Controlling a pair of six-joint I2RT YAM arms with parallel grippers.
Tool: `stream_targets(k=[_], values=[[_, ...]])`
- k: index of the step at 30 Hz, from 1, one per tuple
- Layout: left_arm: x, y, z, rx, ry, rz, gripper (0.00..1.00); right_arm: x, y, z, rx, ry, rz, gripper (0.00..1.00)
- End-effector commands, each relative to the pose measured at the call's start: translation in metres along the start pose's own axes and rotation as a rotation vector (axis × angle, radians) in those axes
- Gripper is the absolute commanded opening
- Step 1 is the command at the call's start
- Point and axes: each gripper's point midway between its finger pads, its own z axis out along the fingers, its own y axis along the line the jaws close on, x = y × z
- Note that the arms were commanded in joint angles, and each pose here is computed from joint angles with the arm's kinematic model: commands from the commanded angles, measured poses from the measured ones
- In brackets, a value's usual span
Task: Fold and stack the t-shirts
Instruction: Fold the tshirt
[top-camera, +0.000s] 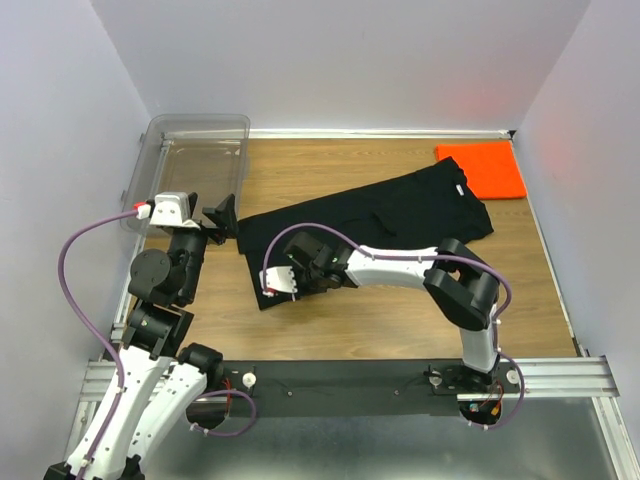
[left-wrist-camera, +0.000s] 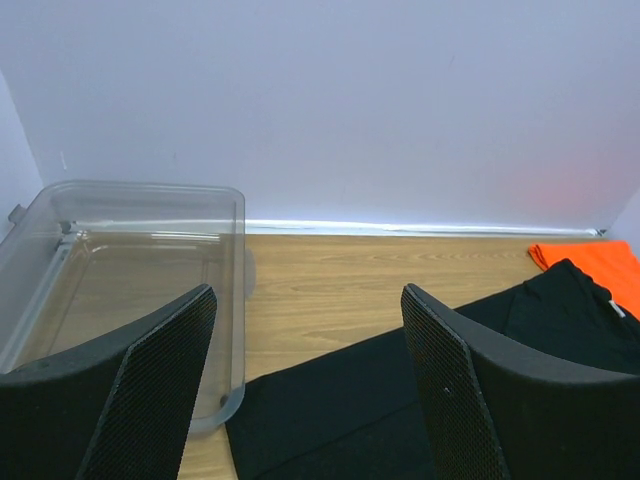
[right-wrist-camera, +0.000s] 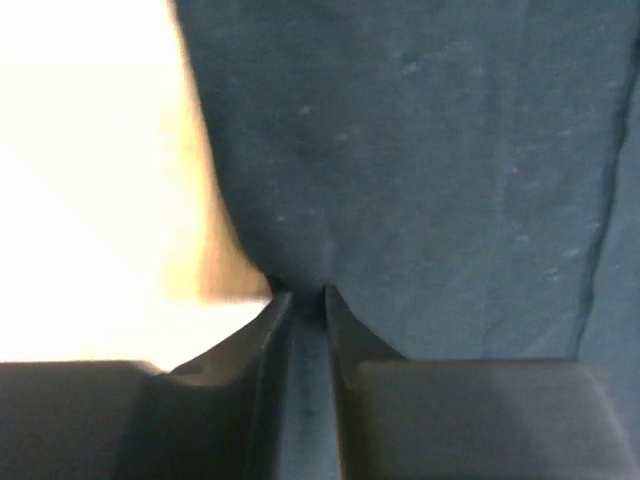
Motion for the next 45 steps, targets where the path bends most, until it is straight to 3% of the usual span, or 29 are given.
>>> stream_targets(k=[1,3,12,18,19,20,21,22,24,28,30,32,36,37,38,39,40,41,43,44,45], values=[[-0.004,0.002,0.001,-0.009,-0.017,0.008,0.83,0.007,0.044,0.003,-0.115,0.003,-0.029,0.14],[-0.002,0.001,0.002,-0.005,-0.013,0.007,0.83,0.005,0.052,-0.001,-0.148,-0.012,-0.035,0.01],[0.013,-0.022,0.012,0.118,0.034,0.013,0.83,-0.016,0.125,-0.032,-0.379,-0.094,-0.12,0.01],[0.046,-0.054,0.035,0.276,0.148,-0.001,0.83,-0.036,0.161,-0.06,-0.469,-0.167,-0.185,0.01],[0.058,-0.066,0.041,0.331,0.194,-0.011,0.83,-0.035,0.162,-0.062,-0.468,-0.16,-0.18,0.03],[0.06,-0.071,0.046,0.356,0.202,-0.023,0.83,-0.037,0.156,-0.066,-0.442,-0.16,-0.175,0.23],[0.064,-0.078,0.05,0.38,0.225,-0.051,0.83,-0.033,0.146,-0.066,-0.391,-0.123,-0.164,0.34],[0.084,-0.087,0.057,0.423,0.289,-0.064,0.83,-0.032,0.139,-0.069,-0.357,-0.108,-0.144,0.42],[0.085,-0.099,0.072,0.466,0.32,-0.09,0.83,-0.034,0.115,-0.088,-0.269,-0.132,-0.123,0.56],[0.121,-0.123,0.106,0.543,0.469,-0.169,0.83,-0.005,0.052,-0.138,-0.099,-0.171,0.046,0.63],[0.169,-0.135,0.13,0.57,0.605,-0.213,0.82,0.04,0.024,-0.17,0.008,-0.129,0.144,0.67],[0.178,-0.149,0.148,0.594,0.641,-0.225,0.81,0.088,0.001,-0.191,0.125,-0.08,0.288,0.71],[0.241,-0.191,0.169,0.687,0.784,-0.203,0.8,0.17,-0.028,-0.23,0.367,-0.04,0.682,0.7],[0.281,-0.197,0.168,0.697,0.867,-0.217,0.79,0.187,-0.037,-0.235,0.453,-0.07,0.822,0.7],[0.277,-0.217,0.179,0.731,0.85,-0.21,0.79,0.222,-0.046,-0.257,0.568,-0.068,0.945,0.7],[0.288,-0.224,0.182,0.747,0.866,-0.193,0.79,0.236,-0.047,-0.263,0.601,-0.08,1.005,0.7],[0.324,-0.227,0.181,0.74,0.926,-0.183,0.79,0.245,-0.048,-0.268,0.619,-0.097,1.064,0.7],[0.318,-0.244,0.194,0.767,0.904,-0.169,0.79,0.258,-0.051,-0.281,0.666,-0.095,1.111,0.7],[0.339,-0.26,0.208,0.796,0.913,-0.173,0.79,0.268,-0.049,-0.289,0.689,-0.115,1.164,0.7],[0.372,-0.263,0.201,0.786,0.983,-0.175,0.79,0.269,-0.048,-0.289,0.685,-0.124,1.183,0.7],[0.356,-0.271,0.21,0.8,0.951,-0.172,0.79,0.272,-0.047,-0.287,0.683,-0.119,1.192,0.7]])
